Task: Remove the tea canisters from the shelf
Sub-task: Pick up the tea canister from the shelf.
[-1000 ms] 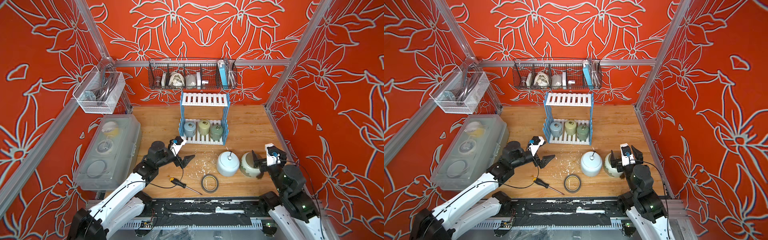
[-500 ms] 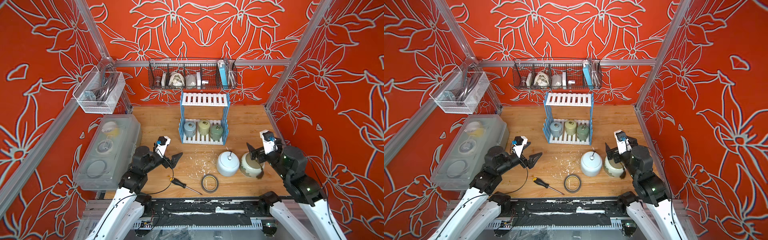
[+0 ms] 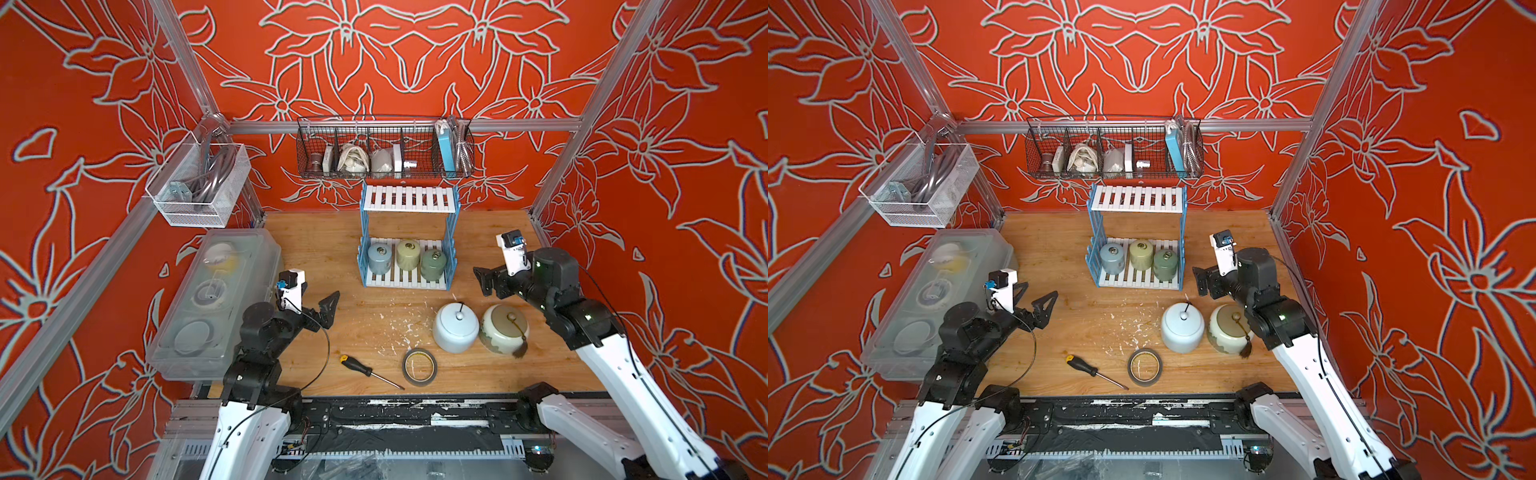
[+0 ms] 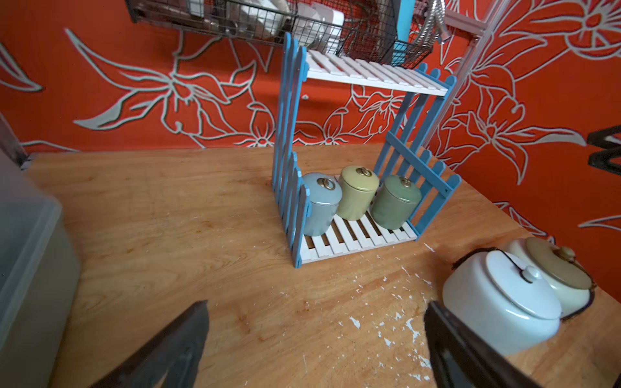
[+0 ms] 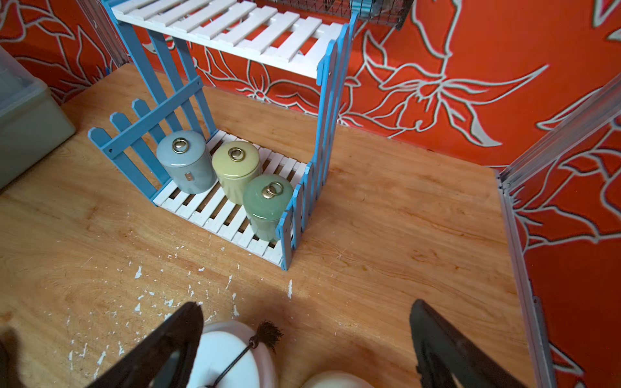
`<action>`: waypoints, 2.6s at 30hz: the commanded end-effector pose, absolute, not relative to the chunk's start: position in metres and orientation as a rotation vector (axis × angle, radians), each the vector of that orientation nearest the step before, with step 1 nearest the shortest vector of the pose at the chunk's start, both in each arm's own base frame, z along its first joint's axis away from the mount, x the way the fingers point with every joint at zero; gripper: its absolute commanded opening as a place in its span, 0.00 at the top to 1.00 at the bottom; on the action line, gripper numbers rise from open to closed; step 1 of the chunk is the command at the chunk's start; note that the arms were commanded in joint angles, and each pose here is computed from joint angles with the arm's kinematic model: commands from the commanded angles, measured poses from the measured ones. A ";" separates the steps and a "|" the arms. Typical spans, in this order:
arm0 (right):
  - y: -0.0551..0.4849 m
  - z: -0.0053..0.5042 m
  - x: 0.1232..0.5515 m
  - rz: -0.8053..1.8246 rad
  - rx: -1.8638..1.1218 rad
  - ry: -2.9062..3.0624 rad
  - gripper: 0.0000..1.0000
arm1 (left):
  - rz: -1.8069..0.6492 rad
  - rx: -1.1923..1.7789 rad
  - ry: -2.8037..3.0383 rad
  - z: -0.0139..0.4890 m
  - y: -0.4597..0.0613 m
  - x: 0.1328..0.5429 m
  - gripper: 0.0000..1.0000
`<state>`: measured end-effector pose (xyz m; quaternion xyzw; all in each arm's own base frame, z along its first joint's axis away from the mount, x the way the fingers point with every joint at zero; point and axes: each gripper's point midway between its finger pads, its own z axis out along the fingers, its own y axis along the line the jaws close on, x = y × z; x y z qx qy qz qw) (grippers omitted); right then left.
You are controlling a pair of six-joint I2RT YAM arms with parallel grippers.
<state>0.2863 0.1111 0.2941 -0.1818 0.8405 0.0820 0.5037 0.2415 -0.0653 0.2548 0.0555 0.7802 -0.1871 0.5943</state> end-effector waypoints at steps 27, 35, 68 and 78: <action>0.262 0.235 0.387 0.282 -0.626 2.121 0.01 | -0.330 -0.086 1.721 0.271 -0.030 0.242 0.01; 0.276 0.214 0.416 0.250 -0.567 2.141 0.01 | -0.196 -0.163 1.647 0.314 -0.005 0.224 0.01; 0.306 0.117 0.472 0.084 -0.705 2.271 0.01 | -0.548 0.202 1.678 0.301 -0.079 0.211 0.01; 0.302 0.098 0.479 0.078 -0.694 2.314 0.01 | -0.534 0.186 1.667 0.302 -0.077 0.212 0.01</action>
